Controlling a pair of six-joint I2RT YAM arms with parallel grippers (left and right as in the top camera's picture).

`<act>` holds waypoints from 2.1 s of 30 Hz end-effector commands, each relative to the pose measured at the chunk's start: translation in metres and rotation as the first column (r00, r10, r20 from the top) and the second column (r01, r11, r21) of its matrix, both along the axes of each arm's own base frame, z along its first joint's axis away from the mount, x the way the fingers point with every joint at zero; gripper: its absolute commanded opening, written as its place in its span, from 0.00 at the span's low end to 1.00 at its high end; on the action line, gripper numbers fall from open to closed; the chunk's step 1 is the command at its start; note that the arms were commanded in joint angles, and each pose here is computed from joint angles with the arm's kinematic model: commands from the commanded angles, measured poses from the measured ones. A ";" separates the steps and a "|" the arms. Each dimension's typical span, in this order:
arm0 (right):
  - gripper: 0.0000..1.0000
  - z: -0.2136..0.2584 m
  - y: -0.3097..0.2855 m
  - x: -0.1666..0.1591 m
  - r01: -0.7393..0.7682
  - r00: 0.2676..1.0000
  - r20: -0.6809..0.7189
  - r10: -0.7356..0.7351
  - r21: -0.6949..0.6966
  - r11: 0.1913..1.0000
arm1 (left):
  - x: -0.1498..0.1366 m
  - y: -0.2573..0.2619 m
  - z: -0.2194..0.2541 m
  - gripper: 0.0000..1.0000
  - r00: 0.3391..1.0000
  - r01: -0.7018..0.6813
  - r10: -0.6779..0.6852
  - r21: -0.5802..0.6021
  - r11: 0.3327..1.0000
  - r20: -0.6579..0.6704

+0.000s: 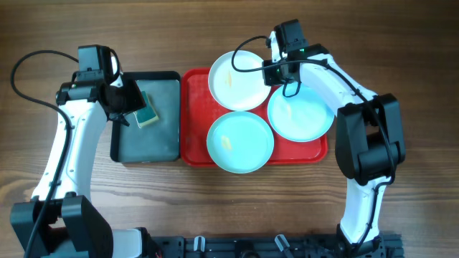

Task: Clean dirty plates on tray and stack at the side

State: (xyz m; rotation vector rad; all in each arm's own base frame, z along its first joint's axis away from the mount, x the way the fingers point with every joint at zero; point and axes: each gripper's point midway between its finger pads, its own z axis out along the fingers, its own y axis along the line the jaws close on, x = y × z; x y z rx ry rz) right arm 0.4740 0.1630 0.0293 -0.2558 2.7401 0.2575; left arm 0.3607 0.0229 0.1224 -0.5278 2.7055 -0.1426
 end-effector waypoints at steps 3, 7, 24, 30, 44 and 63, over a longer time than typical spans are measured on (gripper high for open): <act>0.04 -0.014 0.000 -0.009 -0.003 0.999 -0.046 0.003 -0.002 1.000 | -0.001 -0.001 -0.003 0.50 1.000 0.019 -0.019 0.000 1.000 -0.007; 0.04 -0.014 0.000 -0.010 -0.003 0.999 -0.053 0.003 -0.003 1.000 | -0.002 -0.001 -0.004 0.50 1.000 0.019 -0.019 -0.001 1.000 -0.010; 0.04 -0.007 0.003 -0.017 0.039 0.995 -0.095 -0.036 0.032 0.999 | -0.018 -0.002 -0.010 0.49 0.996 0.019 -0.019 -0.009 1.000 -0.082; 0.04 -0.005 0.005 -0.014 0.037 0.996 -0.081 -0.034 0.041 0.998 | -0.014 0.002 -0.009 0.43 0.998 0.012 -0.012 0.011 1.000 -0.065; 0.04 -0.005 0.005 -0.014 0.037 0.996 -0.081 -0.033 0.041 0.999 | 0.004 0.007 -0.042 0.41 0.989 -0.122 0.121 -0.001 0.993 -0.080; 0.04 -0.005 0.005 -0.013 0.037 0.996 -0.078 -0.033 0.042 0.998 | 0.021 0.008 -0.079 0.36 0.994 -0.036 0.038 0.025 0.999 -0.103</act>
